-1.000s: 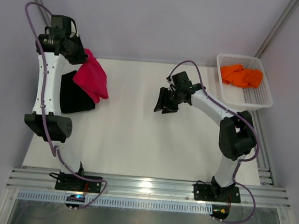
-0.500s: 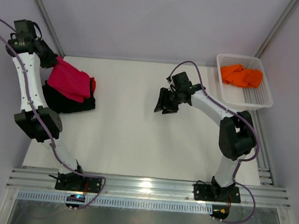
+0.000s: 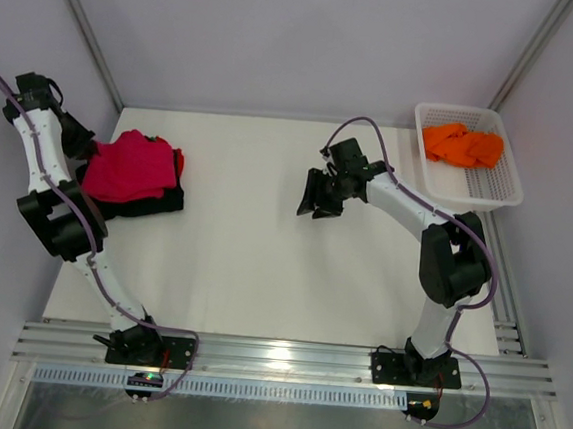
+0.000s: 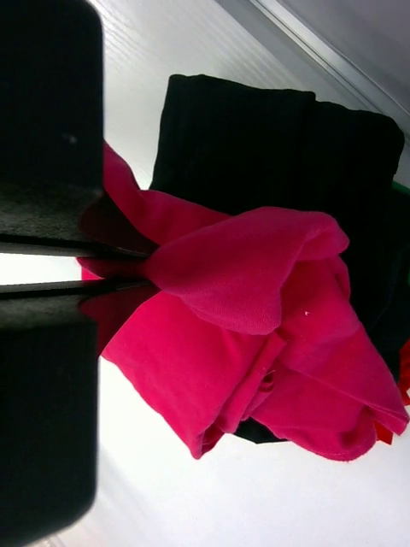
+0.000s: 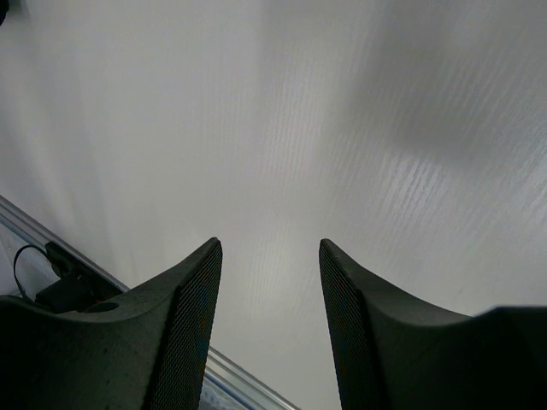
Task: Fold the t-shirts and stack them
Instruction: Put the neatly folded tshirt into the corner of the board with the left arm
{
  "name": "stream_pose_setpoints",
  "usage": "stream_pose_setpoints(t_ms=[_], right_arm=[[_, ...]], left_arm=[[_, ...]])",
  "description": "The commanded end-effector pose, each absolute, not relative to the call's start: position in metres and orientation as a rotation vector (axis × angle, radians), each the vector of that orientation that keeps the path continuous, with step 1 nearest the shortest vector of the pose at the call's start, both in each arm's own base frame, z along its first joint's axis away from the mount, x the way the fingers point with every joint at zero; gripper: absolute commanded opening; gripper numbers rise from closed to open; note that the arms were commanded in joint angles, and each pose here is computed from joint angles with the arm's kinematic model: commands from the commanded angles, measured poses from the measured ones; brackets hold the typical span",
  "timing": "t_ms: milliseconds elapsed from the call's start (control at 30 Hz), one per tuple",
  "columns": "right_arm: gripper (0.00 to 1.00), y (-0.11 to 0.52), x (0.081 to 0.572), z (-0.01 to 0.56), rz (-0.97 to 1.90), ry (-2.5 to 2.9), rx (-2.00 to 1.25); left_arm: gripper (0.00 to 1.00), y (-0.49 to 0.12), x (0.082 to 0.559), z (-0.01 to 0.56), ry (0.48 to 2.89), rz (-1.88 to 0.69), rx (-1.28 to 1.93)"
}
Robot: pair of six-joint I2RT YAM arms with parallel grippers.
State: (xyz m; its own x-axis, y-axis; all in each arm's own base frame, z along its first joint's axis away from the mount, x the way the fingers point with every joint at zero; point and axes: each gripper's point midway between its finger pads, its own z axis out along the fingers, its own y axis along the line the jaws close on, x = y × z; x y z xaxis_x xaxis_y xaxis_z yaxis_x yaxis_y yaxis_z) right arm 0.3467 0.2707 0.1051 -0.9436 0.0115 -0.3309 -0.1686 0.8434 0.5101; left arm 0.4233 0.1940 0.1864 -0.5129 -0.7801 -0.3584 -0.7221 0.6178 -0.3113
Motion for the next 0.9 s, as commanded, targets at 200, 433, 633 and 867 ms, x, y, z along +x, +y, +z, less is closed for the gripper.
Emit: stream_pose_setpoints(t_ms=[200, 433, 633, 867], right_arm=[[0.54, 0.262, 0.343, 0.103, 0.743, 2.702, -0.103], [0.54, 0.255, 0.337, 0.094, 0.706, 2.730, -0.101], [0.54, 0.252, 0.335, 0.096, 0.687, 2.736, -0.097], [0.54, 0.251, 0.333, 0.095, 0.692, 2.739, -0.083]], left_arm=[[0.00, 0.240, 0.422, 0.226, 2.204, 0.060, -1.253], [0.00, 0.249, 0.436, 0.270, 2.044, 0.055, -1.239], [0.00, 0.251, 0.429, 0.248, 2.105, 0.093, -1.250], [0.14, 0.240, 0.405, 0.167, 2.279, 0.123, -1.361]])
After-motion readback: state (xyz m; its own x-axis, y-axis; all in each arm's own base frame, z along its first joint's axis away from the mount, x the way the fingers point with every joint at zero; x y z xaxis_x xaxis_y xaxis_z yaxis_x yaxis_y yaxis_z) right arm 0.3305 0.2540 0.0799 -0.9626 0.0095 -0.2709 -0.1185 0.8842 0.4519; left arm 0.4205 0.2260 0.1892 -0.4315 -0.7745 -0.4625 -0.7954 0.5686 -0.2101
